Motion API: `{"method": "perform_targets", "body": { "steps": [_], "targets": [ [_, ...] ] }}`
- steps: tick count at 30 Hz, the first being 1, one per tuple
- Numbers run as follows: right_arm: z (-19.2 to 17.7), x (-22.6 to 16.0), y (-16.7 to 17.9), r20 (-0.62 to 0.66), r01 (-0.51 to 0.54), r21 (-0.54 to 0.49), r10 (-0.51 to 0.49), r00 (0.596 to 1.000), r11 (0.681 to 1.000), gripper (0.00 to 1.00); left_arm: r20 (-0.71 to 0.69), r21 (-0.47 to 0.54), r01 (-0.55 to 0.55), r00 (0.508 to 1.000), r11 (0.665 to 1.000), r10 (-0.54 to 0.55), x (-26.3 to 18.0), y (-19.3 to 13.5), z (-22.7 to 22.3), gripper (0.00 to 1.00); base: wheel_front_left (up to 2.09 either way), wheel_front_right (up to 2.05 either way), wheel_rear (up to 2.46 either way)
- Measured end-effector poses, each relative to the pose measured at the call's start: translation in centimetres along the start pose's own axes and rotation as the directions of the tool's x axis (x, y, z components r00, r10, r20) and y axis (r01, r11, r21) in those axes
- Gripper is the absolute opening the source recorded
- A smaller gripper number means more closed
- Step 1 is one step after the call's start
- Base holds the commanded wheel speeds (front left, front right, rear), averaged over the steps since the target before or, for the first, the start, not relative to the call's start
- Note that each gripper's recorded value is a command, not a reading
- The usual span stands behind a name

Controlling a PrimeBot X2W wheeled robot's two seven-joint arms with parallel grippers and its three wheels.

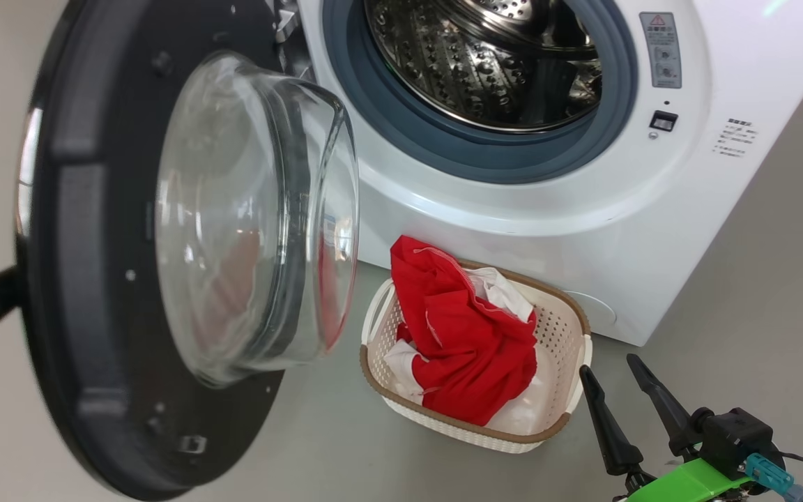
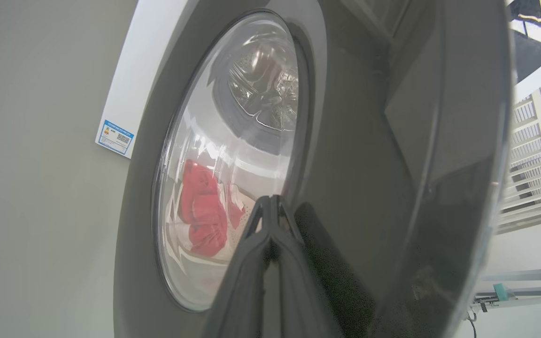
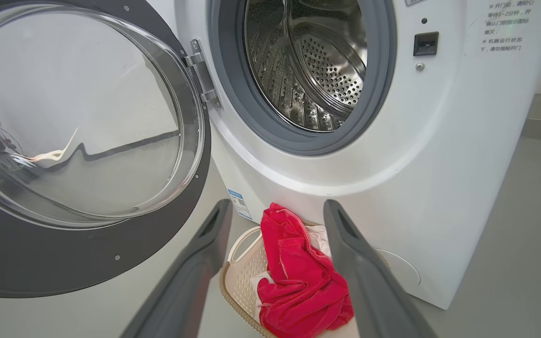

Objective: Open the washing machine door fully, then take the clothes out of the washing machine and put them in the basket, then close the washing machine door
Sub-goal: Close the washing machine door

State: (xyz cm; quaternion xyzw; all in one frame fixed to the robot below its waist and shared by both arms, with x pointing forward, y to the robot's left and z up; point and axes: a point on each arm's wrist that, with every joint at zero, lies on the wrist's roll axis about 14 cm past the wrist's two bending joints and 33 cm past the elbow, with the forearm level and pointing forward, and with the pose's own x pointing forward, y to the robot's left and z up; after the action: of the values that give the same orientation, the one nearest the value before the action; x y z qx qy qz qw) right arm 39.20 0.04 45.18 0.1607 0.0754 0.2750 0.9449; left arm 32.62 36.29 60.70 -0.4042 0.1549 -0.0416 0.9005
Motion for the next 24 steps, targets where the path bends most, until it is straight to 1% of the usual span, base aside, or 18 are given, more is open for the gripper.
{"method": "perform_targets", "body": {
  "steps": [9,15,20,24],
  "targets": [
    [0.6,-0.8,-0.8,0.02,0.036,0.001,-0.036,0.999,0.999,1.0,-0.059,0.079,0.118,0.992,0.99,-0.113,2.9,-4.1,-2.2,0.0,0.0,0.0,0.0],
    [1.0,-1.6,-1.7,0.035,0.074,0.008,-0.074,0.997,0.997,1.0,-0.098,0.116,0.221,0.973,0.968,-0.21,5.4,-7.6,-4.1,0.0,0.0,0.0,0.0],
    [1.1,-2.2,-2.5,0.042,0.104,0.013,-0.104,0.994,0.995,1.0,-0.094,0.131,0.275,0.96,0.953,-0.264,6.9,-9.5,-4.9,0.0,0.0,0.0,0.0],
    [1.2,-2.5,-3.0,0.045,0.122,0.017,-0.123,0.991,0.992,1.0,-0.081,0.14,0.294,0.955,0.946,-0.285,8.0,-10.3,-5.1,0.0,0.0,0.0,0.0]
  ]
}}
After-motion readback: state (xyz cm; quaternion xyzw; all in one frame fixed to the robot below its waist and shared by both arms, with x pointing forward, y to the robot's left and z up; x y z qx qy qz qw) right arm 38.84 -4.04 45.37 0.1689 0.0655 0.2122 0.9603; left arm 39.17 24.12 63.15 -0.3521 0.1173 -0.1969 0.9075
